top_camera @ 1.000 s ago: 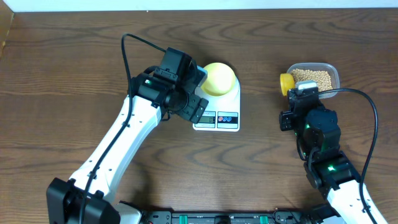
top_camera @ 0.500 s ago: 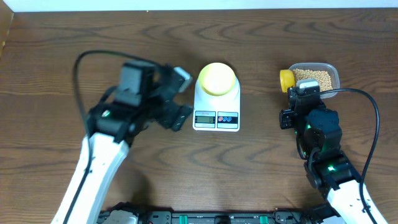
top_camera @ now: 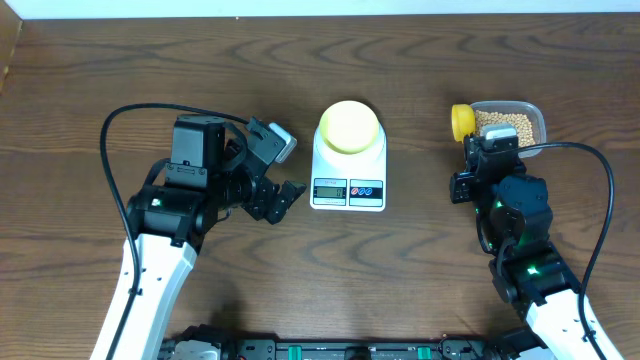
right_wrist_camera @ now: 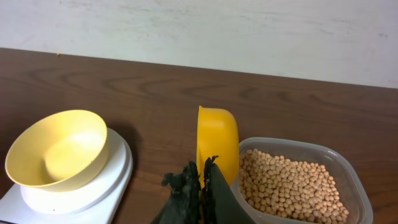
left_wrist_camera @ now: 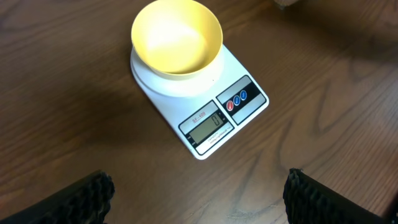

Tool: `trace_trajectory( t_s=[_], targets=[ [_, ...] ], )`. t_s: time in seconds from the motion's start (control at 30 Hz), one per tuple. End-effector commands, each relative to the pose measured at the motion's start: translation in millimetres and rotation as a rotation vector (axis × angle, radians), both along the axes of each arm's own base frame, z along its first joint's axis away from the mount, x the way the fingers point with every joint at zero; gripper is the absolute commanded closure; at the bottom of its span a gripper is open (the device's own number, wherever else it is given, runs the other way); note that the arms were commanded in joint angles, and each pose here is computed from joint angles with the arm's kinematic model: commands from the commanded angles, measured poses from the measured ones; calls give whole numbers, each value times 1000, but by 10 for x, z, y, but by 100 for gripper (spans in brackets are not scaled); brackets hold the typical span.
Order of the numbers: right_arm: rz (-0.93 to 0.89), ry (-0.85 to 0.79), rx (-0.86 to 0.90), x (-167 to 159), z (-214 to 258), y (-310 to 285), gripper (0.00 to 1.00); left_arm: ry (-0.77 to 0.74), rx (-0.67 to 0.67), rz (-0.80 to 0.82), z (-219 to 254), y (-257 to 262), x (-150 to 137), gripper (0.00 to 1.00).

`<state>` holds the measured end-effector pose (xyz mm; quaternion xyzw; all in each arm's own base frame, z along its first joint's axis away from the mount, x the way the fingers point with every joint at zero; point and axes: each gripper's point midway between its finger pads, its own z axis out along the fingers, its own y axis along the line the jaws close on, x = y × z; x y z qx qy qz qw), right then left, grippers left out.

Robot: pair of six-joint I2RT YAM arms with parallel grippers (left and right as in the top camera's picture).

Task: Scoop item into bowl and weigh 50g on scale
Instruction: 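Lower the scoop with the right gripper into the soybean tub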

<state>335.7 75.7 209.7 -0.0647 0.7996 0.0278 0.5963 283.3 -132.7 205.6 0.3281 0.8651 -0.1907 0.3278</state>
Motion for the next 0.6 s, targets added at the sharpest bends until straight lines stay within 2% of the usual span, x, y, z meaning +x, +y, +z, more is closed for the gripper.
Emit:
trace_trajectory(
  t_s=[0.0, 0.2, 0.43, 0.57],
  targets=[
    [-12, -26, 12, 15, 113, -18, 99, 6, -11, -26, -25, -43, -14, 11],
    [-7, -28, -4, 15, 114, -16, 99, 6, -11, -26, -25, -43, -14, 11],
    [-83, 27, 138, 22, 23, -165, 99, 6, -11, -26, -25, -43, -14, 11],
    [-58, 65, 200, 34, 20, -227, 99, 6, -11, -26, -25, -43, -14, 11]
  ],
)
